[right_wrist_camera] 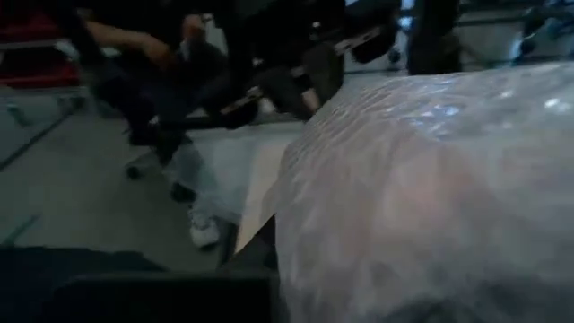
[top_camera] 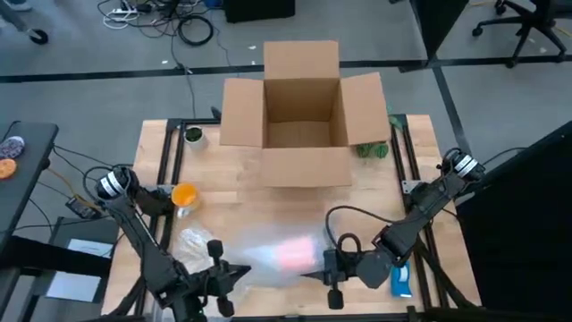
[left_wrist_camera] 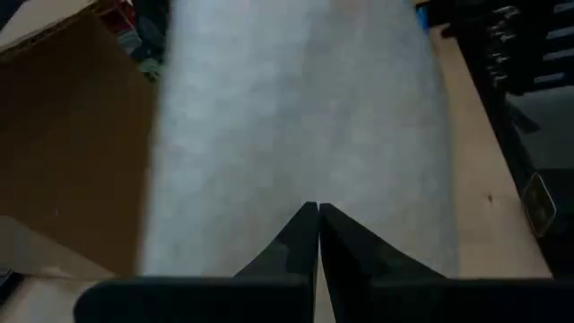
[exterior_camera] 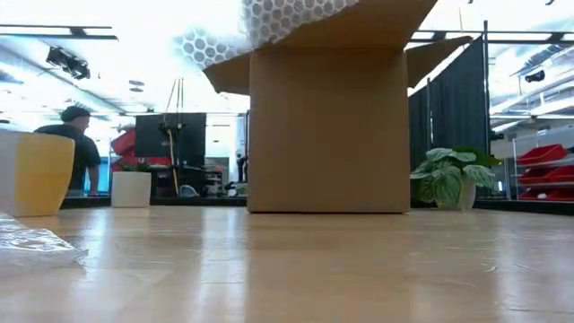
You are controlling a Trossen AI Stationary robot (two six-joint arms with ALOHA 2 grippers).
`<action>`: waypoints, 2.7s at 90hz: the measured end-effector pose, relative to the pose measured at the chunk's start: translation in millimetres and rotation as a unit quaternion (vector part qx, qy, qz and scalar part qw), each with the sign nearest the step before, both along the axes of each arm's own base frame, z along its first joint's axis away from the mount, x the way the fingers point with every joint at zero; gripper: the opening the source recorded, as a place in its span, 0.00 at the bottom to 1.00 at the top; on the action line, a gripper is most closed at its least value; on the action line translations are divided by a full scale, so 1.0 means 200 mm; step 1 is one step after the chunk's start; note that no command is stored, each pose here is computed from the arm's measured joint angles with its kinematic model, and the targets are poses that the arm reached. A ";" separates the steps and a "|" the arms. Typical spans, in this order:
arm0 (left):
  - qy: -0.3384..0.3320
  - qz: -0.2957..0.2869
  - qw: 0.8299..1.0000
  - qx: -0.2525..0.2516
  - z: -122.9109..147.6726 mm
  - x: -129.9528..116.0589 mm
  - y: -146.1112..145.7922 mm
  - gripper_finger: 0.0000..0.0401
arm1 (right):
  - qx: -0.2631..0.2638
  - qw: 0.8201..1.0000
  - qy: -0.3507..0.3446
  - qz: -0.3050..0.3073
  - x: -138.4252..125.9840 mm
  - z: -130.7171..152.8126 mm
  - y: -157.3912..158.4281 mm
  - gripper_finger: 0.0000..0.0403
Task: Wrap mug
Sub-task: Wrap the orange mug with the bubble wrap
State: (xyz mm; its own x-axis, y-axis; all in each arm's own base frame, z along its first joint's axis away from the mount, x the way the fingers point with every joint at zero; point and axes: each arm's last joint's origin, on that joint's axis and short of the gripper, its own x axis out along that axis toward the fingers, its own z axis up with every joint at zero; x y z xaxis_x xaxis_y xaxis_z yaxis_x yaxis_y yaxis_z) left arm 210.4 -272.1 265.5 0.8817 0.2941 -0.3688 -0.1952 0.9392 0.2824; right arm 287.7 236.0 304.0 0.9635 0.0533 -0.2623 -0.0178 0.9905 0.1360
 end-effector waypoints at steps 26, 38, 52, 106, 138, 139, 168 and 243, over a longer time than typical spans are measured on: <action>-0.003 -0.001 1.000 -0.003 0.01 0.00 0.00 0.00 | -0.014 0.998 0.051 -0.042 0.04 -0.06 -0.09 0.06; -0.003 0.002 1.000 0.000 0.01 0.01 0.00 0.00 | -0.006 0.995 0.100 -0.027 0.05 -0.10 -0.13 0.06; -0.011 0.012 1.000 -0.005 0.02 0.05 0.02 0.00 | -0.016 0.988 0.152 0.023 0.06 -0.14 -0.16 0.06; 0.037 -0.007 0.996 -0.076 -0.08 0.52 0.24 0.00 | -0.064 0.961 0.239 0.125 0.02 0.15 -0.16 0.06; 0.028 -0.076 0.994 -0.073 -0.09 0.69 0.33 0.00 | -0.070 0.933 0.327 0.130 0.05 0.00 -0.17 0.06; 0.027 -0.076 0.994 -0.073 -0.09 0.69 0.34 0.00 | -0.069 0.933 0.328 0.130 0.05 0.00 -0.17 0.06; 0.018 -0.069 0.997 -0.037 -0.05 0.70 0.38 0.00 | -0.050 0.900 0.422 0.093 -0.02 -0.04 -0.21 0.06; -0.096 -0.085 0.991 0.025 0.01 0.83 0.40 0.00 | -0.006 0.873 0.479 0.095 -0.03 -0.14 -0.24 0.06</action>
